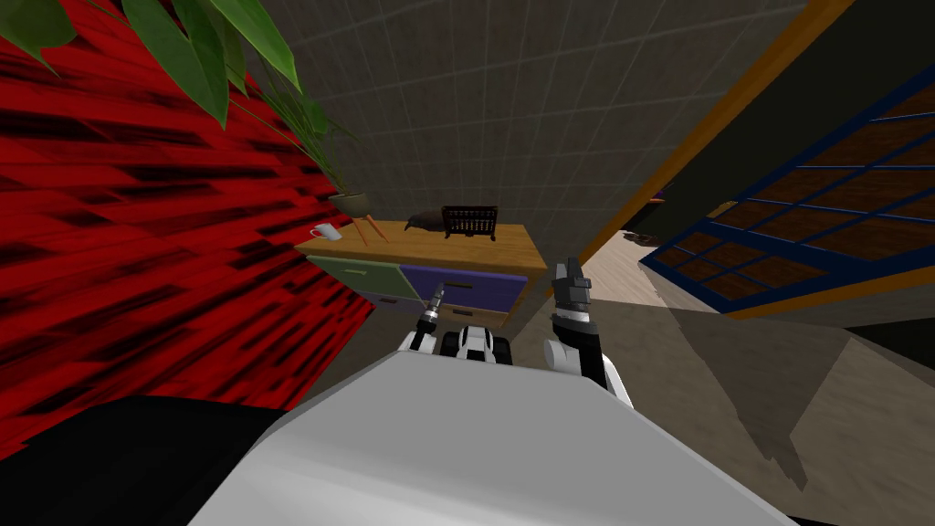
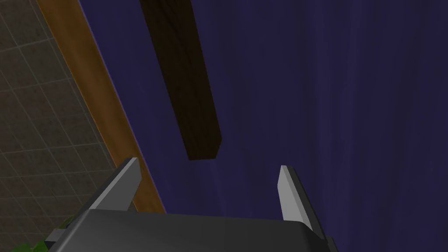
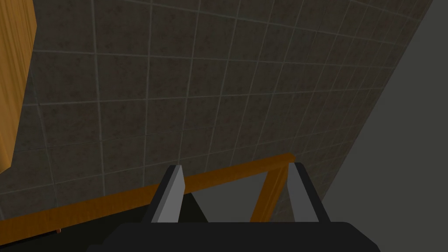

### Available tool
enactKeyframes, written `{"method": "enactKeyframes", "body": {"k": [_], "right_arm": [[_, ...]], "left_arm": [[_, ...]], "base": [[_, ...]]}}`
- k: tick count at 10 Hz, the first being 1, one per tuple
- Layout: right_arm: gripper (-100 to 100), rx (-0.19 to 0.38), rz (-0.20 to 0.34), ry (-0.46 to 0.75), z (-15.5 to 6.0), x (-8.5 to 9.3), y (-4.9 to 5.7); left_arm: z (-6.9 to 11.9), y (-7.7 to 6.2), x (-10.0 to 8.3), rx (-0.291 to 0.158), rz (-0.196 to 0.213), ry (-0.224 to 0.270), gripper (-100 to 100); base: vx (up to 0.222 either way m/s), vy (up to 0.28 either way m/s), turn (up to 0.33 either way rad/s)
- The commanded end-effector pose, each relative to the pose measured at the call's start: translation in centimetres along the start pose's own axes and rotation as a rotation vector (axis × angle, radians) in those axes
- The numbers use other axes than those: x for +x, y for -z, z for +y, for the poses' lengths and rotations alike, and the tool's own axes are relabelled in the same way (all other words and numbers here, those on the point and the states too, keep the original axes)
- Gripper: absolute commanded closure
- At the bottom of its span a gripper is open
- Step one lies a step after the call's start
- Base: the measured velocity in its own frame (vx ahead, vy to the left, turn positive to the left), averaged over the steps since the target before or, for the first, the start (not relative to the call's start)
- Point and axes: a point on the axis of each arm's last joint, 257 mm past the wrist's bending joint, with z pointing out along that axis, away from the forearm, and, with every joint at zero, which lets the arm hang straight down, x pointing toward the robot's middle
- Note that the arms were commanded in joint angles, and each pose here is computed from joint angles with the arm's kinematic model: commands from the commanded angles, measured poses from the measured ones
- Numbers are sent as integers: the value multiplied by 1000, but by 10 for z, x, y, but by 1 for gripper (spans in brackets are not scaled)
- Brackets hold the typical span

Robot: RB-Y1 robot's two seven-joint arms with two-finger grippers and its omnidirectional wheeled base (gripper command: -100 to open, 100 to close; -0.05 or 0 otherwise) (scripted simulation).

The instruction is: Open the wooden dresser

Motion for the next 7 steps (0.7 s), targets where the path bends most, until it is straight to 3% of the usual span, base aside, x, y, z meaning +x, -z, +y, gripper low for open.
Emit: {"method": "enactKeyframes", "body": {"k": [1,3,4,5,7], "right_arm": [[0,0,0,0,0,0,0],[0,0,0,0,0,0,0],[0,0,0,0,0,0,0],[0,0,0,0,0,0,0],[0,0,0,0,0,0,0]], "left_arm": [[4,1,5,-9,0,9,-100],[-2,-9,2,-11,-3,9,-100],[0,-7,3,-9,-2,9,-100],[5,1,6,-10,0,10,100],[-3,-4,5,-2,3,11,100]], "base": [[0,0,0],[60,-16,-16],[40,-13,-2],[-43,11,25],[-79,10,17]]}}
